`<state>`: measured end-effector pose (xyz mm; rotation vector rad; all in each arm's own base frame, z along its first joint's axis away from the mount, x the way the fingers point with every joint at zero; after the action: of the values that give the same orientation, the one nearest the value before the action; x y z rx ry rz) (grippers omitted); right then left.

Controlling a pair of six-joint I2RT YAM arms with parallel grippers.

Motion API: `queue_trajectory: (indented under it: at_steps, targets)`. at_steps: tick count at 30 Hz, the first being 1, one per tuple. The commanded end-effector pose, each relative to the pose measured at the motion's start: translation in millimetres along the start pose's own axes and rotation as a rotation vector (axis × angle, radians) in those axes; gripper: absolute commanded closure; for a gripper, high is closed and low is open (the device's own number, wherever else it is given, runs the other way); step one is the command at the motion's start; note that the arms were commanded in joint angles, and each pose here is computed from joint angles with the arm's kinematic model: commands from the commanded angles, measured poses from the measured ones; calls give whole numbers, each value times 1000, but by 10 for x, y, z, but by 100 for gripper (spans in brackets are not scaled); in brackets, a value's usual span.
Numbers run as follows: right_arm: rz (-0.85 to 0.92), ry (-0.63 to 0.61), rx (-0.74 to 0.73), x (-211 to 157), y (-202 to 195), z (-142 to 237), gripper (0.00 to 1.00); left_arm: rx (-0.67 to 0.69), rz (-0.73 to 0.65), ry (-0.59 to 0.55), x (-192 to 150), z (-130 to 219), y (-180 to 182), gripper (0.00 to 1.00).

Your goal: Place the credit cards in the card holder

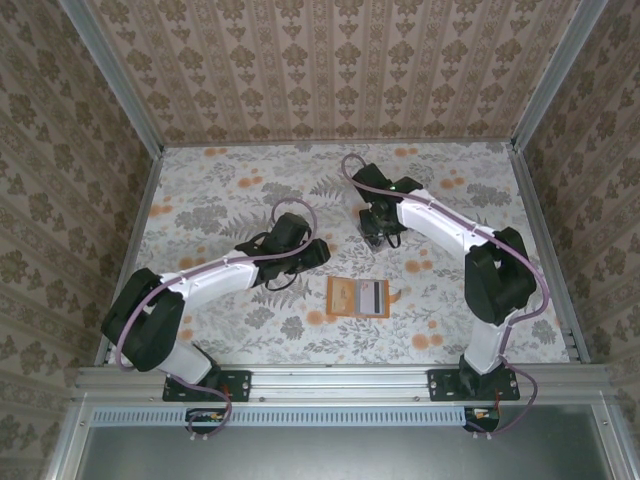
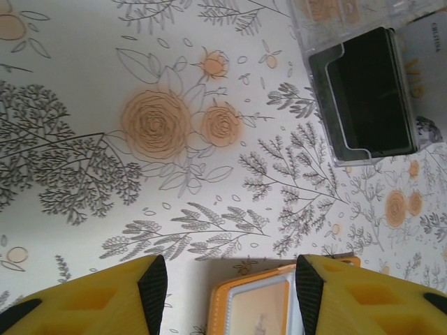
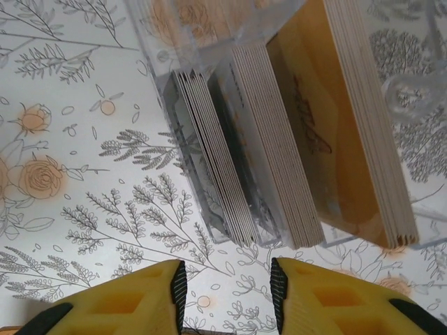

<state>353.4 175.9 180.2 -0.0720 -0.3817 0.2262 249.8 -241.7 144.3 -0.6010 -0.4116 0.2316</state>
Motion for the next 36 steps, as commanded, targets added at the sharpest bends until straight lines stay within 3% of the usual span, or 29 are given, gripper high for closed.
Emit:
queue_trajectory:
  at_steps: [1, 4, 7, 12, 17, 26, 36]
  targets:
    - [38, 19, -18, 81, 25, -2, 60, -22, -15, -5, 24, 40, 15, 46]
    - [27, 5, -88, 136, -48, 22, 59, -24, -13, 0, 29, 45, 20, 46]
    - [-26, -54, -94, 219, -209, 160, 51, -21, -13, 2, 27, 44, 39, 45]
    - [-176, -91, 55, 366, -573, 213, 39, -26, -19, 9, 29, 36, 29, 45]
    - [-297, -89, 206, 423, -821, 18, 32, -30, -19, 7, 37, 43, 17, 45]
    - [-368, -21, 370, 386, -781, -226, 30, -22, -15, 19, 27, 27, 34, 45]
    - [-373, 1, 378, 276, -762, -270, 30, -28, -11, 25, 26, 20, 27, 45]
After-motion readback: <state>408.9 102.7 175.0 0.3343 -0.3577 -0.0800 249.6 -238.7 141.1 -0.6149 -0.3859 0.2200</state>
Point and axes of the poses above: each hand's point on the last joint's axis, 136 mm out from that joint toward the fingers, its own z axis back along the fingers, its own y axis along the line the jaws close on, x = y × z, the point moved 7 cm from there along z, back along the fingers, and after that the axes turned 7 degrees about z, right-handed, at the moved point
